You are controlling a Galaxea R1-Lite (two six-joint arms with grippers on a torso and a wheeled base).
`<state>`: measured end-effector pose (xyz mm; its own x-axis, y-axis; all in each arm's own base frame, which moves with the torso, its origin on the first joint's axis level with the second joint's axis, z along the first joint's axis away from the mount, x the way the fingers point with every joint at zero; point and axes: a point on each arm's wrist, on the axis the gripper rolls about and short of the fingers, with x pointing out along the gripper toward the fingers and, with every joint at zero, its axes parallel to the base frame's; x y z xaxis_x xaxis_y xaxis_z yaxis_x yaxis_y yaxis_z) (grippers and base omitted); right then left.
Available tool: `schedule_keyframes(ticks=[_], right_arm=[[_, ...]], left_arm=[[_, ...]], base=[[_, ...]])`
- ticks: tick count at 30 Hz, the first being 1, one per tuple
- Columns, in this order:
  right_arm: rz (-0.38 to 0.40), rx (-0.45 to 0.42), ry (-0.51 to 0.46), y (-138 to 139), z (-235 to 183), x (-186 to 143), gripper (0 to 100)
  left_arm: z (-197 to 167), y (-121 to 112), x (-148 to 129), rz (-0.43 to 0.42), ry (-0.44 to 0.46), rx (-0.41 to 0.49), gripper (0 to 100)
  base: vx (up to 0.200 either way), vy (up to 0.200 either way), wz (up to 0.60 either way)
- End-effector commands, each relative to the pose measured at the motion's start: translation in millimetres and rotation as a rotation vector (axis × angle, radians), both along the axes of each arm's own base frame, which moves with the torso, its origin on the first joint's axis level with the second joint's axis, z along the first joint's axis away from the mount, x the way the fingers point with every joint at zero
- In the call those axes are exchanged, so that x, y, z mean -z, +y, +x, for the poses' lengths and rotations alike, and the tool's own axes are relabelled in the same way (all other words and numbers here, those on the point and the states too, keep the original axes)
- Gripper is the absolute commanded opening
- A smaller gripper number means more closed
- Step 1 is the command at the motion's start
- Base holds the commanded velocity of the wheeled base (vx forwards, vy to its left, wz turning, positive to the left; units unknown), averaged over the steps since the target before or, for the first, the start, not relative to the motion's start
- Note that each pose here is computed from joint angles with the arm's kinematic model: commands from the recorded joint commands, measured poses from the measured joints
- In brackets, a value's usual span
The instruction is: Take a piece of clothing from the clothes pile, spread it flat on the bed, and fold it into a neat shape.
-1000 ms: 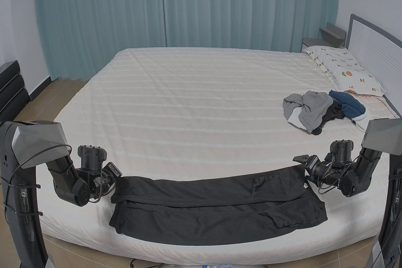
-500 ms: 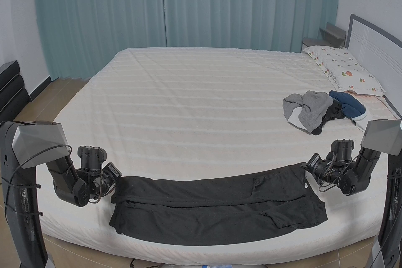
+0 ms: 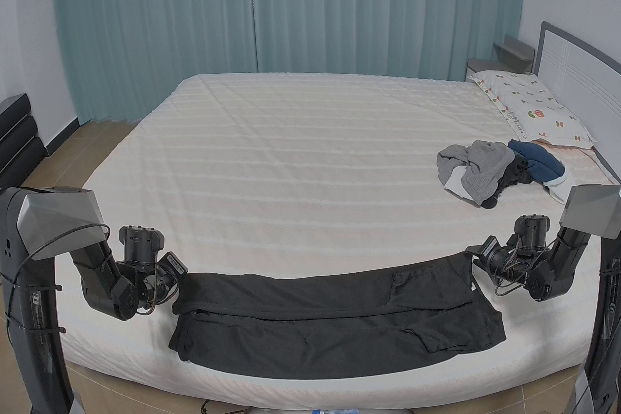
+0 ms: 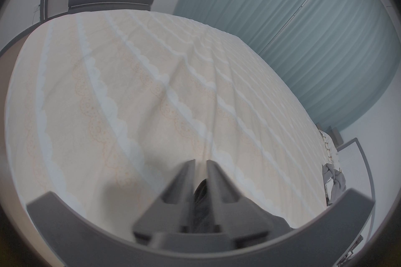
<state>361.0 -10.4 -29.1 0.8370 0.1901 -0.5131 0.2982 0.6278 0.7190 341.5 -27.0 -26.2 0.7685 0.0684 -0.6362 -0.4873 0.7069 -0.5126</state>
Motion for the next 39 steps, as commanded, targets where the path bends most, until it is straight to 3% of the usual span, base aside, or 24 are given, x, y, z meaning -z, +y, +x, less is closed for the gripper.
schedule_keyframes(ticks=[1, 10, 14, 18, 26, 35, 39], right_arm=[[0.014, 0.008, -0.015, 0, -3, -9, 100], [0.06, 0.012, 0.007, -3, -23, -22, 100], [0.075, -0.011, 0.03, -1, -28, -18, 100], [0.08, -0.013, 0.037, -2, -28, -16, 100], [0.085, -0.03, 0.052, 2, -30, -13, 100], [0.085, -0.031, 0.056, 3, -30, -12, 100], [0.086, -0.032, 0.056, 3, -30, -12, 100]], left_arm=[[-3, -1, -5, -0.005, -0.005, 0.006, 100], [-33, 1, -29, -0.041, -0.012, 0.061, 100], [-60, 5, -43, -0.081, 0.003, 0.2, 100], [-68, 4, -44, -0.069, 0.016, 0.228, 100], [-74, 2, -35, -0.089, 0.065, 0.215, 100], [-75, 2, -30, -0.108, 0.088, 0.197, 100], [-78, 1, -21, -0.1, 0.123, 0.197, 100]], base=[[0.0, 0.0, 0.0], [0.0, 0.0, 0.0], [0.0, 0.0, 0.0], [0.0, 0.0, 0.0], [0.0, 0.0, 0.0], [-0.2, 0.067, 0.0], [0.0, 0.0, 0.0]])
